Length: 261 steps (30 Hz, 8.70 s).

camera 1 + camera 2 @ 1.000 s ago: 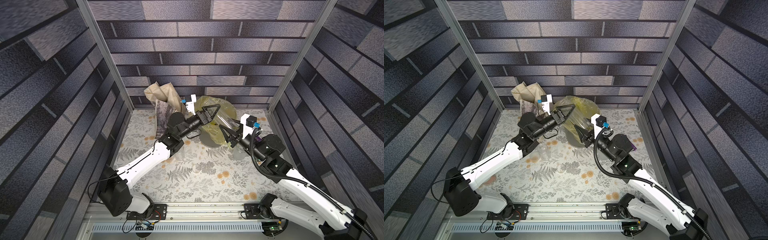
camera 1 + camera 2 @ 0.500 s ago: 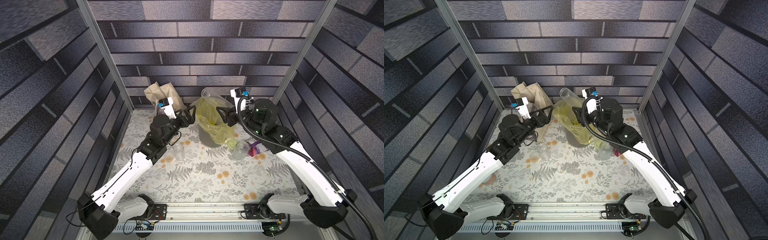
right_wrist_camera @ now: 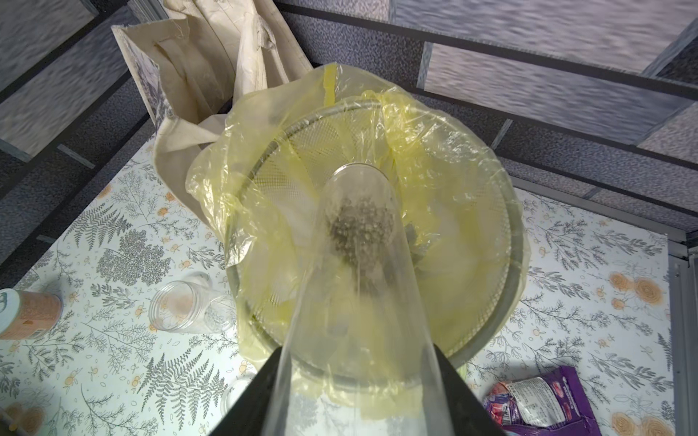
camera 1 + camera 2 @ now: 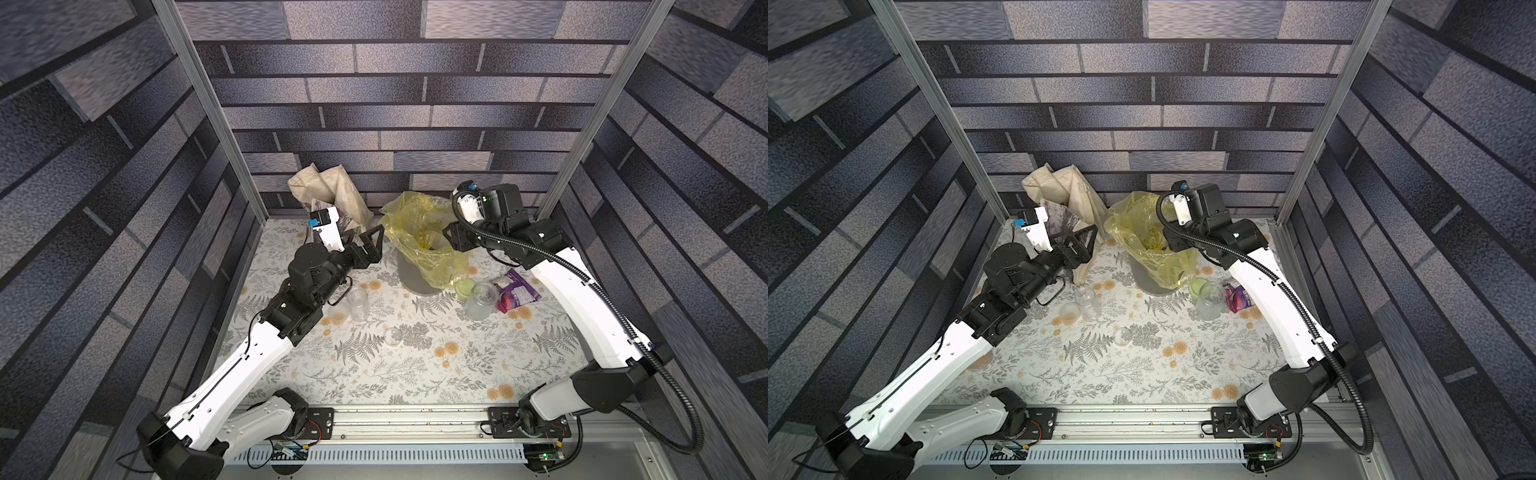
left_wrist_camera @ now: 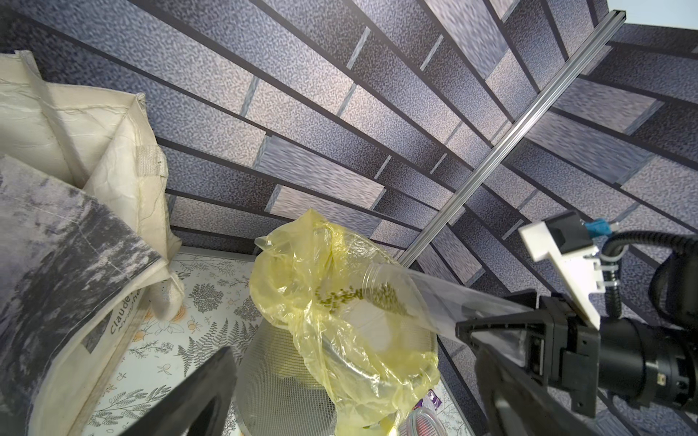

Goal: Empty moldy mung beans from jars
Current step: Pour the moldy mung beans from the jar into the trash bin, then place the jar at the center of the board.

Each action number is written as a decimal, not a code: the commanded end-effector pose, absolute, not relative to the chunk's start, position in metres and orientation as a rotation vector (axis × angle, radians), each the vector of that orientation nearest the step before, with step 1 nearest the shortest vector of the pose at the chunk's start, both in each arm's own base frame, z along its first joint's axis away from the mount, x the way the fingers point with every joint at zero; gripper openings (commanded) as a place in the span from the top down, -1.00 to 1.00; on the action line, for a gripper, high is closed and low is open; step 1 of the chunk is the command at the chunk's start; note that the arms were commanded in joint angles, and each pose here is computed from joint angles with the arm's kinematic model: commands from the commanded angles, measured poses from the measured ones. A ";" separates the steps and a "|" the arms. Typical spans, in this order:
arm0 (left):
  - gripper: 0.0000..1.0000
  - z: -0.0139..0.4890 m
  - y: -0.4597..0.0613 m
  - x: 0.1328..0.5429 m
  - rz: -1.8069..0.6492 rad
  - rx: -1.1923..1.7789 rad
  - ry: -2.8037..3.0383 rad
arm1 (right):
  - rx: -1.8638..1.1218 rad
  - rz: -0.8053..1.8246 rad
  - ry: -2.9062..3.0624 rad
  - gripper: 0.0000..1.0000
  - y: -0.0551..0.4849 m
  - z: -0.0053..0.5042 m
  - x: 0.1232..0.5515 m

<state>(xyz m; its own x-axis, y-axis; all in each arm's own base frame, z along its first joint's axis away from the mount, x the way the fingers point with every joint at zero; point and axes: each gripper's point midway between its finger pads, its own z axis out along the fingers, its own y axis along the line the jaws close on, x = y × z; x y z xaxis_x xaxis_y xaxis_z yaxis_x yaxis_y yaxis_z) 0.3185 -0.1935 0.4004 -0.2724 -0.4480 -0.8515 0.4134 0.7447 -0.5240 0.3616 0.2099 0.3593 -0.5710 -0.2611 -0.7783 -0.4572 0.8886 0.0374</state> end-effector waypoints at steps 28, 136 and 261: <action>-1.00 0.426 -0.239 0.278 -0.741 0.226 1.752 | -0.505 0.224 2.256 0.34 0.196 0.381 0.399; -0.09 0.444 -0.446 0.239 -1.575 0.440 1.687 | -0.448 1.016 1.266 0.24 0.180 0.411 0.193; -1.00 0.133 -0.372 0.288 -0.374 0.653 1.526 | -0.417 0.739 1.555 -1.00 0.155 0.315 0.208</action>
